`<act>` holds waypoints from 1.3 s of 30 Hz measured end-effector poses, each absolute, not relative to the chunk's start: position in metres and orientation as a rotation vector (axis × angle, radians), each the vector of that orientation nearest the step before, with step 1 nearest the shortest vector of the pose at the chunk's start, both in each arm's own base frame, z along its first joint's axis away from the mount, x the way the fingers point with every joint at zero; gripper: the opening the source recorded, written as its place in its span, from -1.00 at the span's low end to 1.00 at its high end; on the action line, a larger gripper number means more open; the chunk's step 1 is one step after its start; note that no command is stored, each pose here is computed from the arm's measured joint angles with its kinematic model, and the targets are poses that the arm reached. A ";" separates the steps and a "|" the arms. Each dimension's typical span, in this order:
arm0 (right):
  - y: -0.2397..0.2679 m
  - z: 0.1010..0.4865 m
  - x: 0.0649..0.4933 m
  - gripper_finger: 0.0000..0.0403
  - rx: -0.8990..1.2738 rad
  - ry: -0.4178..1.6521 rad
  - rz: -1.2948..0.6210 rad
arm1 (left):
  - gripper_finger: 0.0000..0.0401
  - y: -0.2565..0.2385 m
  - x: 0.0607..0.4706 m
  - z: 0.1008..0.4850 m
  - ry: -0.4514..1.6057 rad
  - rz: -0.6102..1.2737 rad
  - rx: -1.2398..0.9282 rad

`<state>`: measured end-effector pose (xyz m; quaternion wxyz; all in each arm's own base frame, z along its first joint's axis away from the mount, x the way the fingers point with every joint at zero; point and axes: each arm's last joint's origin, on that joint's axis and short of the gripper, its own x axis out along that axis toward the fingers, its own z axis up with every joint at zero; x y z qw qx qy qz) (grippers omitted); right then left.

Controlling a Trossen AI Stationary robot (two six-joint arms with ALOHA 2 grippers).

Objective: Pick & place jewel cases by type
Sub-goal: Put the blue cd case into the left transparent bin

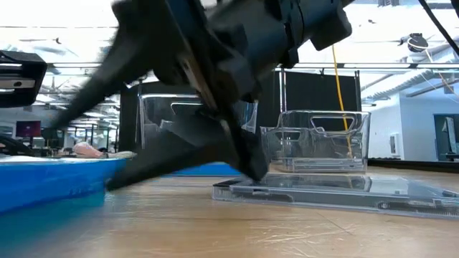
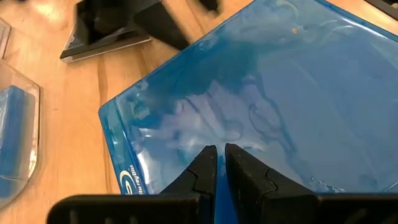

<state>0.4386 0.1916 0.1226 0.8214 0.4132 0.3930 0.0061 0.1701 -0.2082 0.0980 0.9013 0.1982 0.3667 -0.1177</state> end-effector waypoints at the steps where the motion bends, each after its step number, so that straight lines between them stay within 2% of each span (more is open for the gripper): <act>1: 0.190 0.122 0.437 -0.07 0.864 0.861 -0.002 | -0.78 -0.208 0.170 0.098 0.757 -0.242 0.410; 7: 0.192 0.127 0.430 -0.07 0.871 0.918 -0.022 | -0.78 -0.208 0.170 0.098 0.761 -0.235 0.400; 17: 0.231 0.136 0.416 -0.13 1.020 0.865 -0.005 | -0.78 -0.209 0.172 0.087 0.761 -0.199 0.398; 27: 0.248 0.108 0.417 -0.25 1.169 0.859 -0.033 | -0.78 -0.210 0.174 0.087 0.756 -0.201 0.382; 39: 0.239 0.093 0.426 -0.03 1.225 0.864 -0.025 | -0.78 -0.209 0.174 0.087 0.758 -0.203 0.380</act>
